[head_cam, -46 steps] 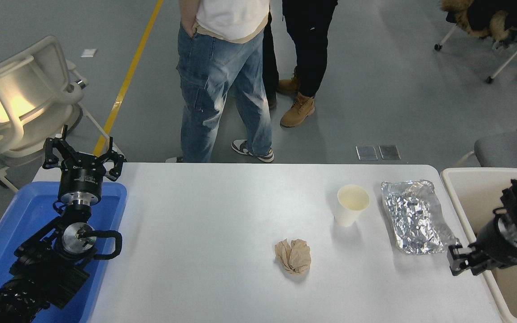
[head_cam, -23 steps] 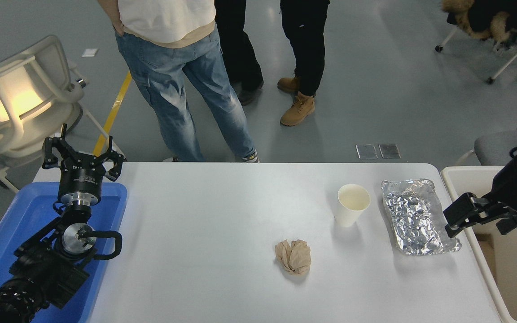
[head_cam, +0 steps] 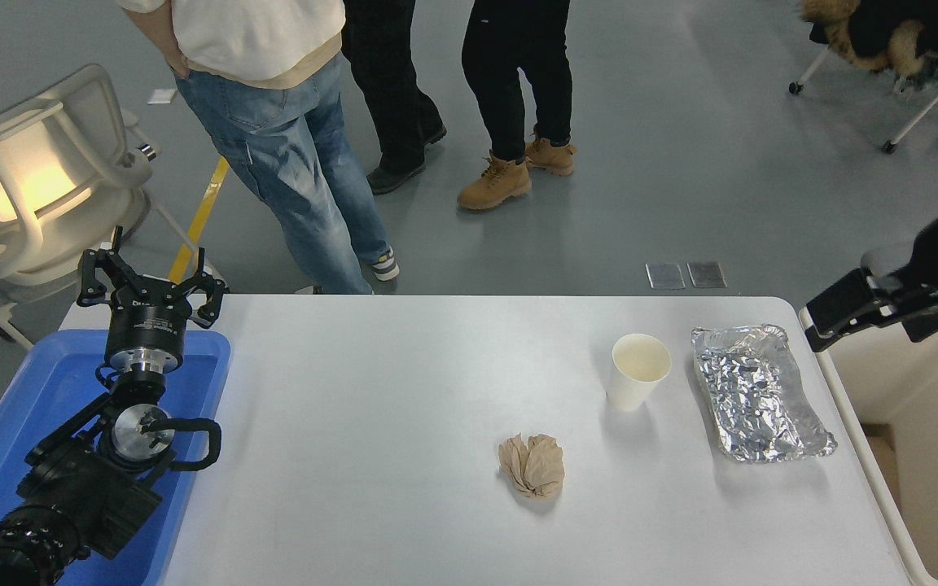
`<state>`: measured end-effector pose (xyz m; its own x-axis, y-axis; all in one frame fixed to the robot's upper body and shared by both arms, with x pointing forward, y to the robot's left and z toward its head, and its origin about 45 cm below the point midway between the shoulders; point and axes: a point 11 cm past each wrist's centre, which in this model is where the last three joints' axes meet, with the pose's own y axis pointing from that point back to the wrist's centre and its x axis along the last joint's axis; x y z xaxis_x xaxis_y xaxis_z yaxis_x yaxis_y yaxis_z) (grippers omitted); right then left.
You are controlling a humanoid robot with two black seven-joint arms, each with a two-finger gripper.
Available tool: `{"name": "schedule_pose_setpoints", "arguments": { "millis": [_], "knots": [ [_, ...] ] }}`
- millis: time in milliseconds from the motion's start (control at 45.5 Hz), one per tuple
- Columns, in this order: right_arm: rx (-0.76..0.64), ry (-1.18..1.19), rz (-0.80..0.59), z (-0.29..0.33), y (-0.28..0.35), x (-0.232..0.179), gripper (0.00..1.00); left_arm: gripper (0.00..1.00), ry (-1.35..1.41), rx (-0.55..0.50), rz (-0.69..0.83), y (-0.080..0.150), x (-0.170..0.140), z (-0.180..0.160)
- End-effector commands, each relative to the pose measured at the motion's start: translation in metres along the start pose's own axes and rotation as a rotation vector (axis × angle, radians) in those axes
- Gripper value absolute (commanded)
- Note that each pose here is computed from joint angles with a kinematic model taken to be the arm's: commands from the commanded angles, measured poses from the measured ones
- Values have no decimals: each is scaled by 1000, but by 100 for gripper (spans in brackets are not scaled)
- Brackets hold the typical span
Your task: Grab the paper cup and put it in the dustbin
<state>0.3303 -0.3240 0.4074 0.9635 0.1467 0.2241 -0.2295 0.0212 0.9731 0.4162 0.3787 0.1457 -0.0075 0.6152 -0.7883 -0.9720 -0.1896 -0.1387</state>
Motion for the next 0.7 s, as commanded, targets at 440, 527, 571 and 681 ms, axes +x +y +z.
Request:
{"name": "schedule_pose_setpoints", "arguments": {
  "millis": [440, 527, 571, 681],
  "knots": [
    [-153, -61, 56, 48, -129, 45, 100, 99, 0, -1, 0, 0, 0, 0],
    [-143, -88, 70, 49, -140, 44, 100, 99, 0, -1, 0, 0, 0, 0],
    [-129, -89, 76, 46, -147, 43, 100, 99, -1, -1, -1, 0, 0, 1],
    [-56, -108, 116, 13, -162, 52, 100, 99, 0, -1, 0, 0, 0, 0]
  ]
}}
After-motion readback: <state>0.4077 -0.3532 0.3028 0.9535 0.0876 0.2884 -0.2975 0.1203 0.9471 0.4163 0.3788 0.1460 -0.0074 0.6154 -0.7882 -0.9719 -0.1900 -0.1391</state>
